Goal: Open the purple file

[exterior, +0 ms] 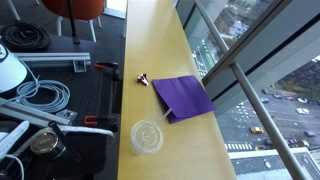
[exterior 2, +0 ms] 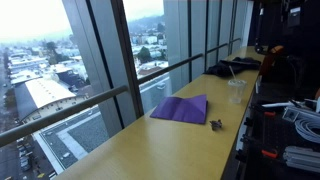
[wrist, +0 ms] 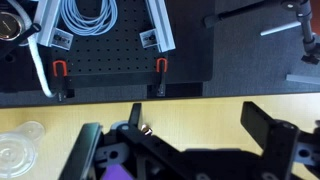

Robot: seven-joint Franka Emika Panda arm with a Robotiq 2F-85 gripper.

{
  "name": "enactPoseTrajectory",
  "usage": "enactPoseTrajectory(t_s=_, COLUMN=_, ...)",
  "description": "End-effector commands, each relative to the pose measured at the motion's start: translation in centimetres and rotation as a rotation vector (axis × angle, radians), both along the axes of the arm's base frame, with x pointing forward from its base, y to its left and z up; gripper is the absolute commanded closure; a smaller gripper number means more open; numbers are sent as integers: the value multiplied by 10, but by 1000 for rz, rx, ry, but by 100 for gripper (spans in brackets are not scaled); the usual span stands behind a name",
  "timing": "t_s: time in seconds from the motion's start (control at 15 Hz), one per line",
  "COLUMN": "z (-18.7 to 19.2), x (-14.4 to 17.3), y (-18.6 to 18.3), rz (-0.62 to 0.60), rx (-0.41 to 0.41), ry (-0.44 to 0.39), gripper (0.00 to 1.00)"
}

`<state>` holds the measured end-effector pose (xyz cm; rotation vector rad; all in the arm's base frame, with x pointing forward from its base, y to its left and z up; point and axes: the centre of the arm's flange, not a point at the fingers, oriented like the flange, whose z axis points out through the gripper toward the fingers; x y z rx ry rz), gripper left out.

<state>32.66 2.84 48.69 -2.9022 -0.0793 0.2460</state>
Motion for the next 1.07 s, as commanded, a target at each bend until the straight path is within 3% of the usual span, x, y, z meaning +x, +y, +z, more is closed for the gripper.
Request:
enactPoseTrajectory(t_s=0.0, z=0, x=0, y=0, rz=0, rx=0, ry=-1, gripper=0)
enactPoseTrajectory(t_s=0.33, z=-11, x=18, y=-4, rz=-13, rx=-39, ry=-38, gripper=0)
enactPoseTrajectory(t_s=0.53, z=-26, x=45, y=-15, rz=-38, rx=-94, ry=-129, gripper=0)
enactPoseTrajectory(t_s=1.0, z=-104, x=158, y=-40, rz=-173, rx=-158, ry=-335, gripper=0)
